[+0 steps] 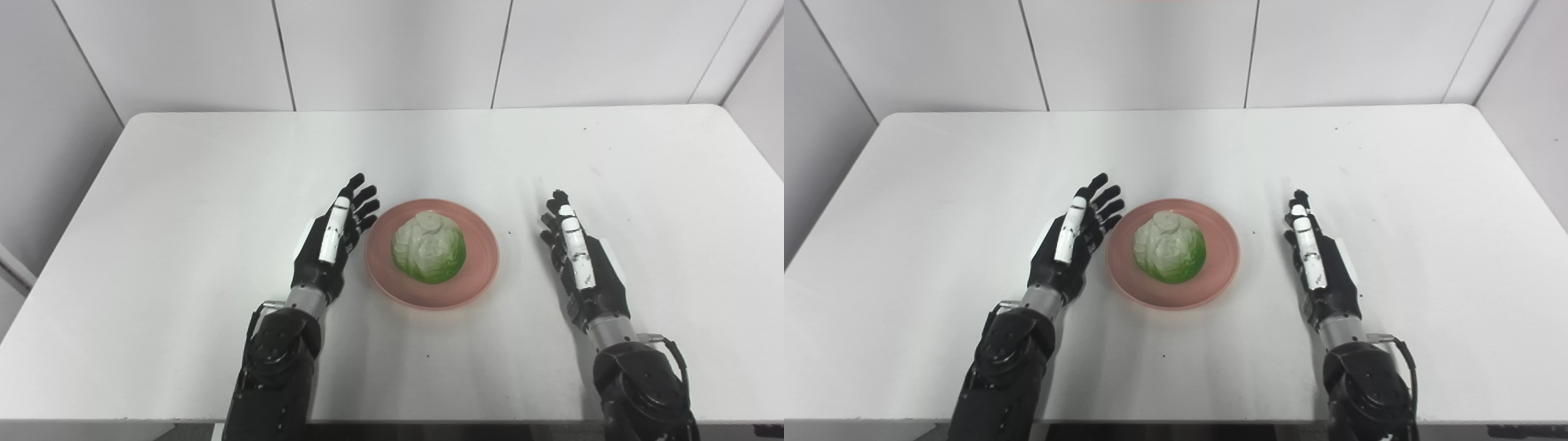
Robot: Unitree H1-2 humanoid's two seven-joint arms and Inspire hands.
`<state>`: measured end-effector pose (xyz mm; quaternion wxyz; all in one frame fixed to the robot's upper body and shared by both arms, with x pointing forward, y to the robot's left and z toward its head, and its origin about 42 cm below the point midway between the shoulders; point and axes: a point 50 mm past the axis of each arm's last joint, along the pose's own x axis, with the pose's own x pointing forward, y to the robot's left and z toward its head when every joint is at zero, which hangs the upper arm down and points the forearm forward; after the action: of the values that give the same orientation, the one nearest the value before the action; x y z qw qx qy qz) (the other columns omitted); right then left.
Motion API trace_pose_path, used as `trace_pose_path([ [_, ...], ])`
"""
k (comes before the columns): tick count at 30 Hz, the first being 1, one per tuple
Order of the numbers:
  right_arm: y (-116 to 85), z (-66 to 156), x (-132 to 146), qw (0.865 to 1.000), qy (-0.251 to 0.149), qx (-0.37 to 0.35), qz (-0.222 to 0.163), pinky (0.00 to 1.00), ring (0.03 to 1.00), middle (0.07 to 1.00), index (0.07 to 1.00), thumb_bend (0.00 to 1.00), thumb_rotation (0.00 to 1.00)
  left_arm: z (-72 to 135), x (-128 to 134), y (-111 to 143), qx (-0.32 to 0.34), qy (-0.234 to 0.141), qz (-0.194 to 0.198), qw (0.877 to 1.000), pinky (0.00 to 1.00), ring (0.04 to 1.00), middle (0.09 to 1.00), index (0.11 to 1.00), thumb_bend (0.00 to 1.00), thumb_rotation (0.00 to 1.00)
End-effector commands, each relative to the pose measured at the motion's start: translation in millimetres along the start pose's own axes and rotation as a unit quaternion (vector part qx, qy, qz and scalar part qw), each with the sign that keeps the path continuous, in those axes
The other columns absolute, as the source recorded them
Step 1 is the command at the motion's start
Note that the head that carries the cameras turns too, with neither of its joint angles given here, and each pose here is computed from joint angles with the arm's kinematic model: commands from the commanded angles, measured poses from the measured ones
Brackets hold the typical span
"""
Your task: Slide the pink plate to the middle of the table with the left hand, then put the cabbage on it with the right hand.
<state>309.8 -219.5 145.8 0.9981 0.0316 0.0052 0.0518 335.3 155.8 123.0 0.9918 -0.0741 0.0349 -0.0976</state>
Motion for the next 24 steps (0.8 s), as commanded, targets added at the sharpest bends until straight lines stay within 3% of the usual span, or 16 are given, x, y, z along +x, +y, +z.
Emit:
trace_pose_path([
  [1, 4.5, 12.6, 5.2, 0.999, -0.05, -0.002, 0.009, 1.0, 1.0, 1.0, 1.0, 0.45, 1.0, -7.4, -13.4, 1.5, 0.007, 0.014, 0.019, 1.0, 0.88, 0.891, 0.907, 0.907, 0.43, 1.0],
  [7, 4.0, 6.4, 5.7, 0.998, -0.055, -0.006, 0.012, 1.0, 1.0, 1.0, 1.0, 0.42, 1.0, -7.9, -23.1, 2.8, 0.009, 0.011, 0.026, 1.0, 0.89, 0.895, 0.91, 0.914, 0.44, 1.0],
  [24, 1.9, -4.8, 8.0, 0.998, -0.052, -0.012, 0.026, 1.0, 1.0, 1.0, 1.0, 0.43, 1.0, -14.4, -14.1, 8.5, 0.035, -0.001, 0.026, 0.999, 0.88, 0.904, 0.921, 0.931, 0.43, 1.0],
])
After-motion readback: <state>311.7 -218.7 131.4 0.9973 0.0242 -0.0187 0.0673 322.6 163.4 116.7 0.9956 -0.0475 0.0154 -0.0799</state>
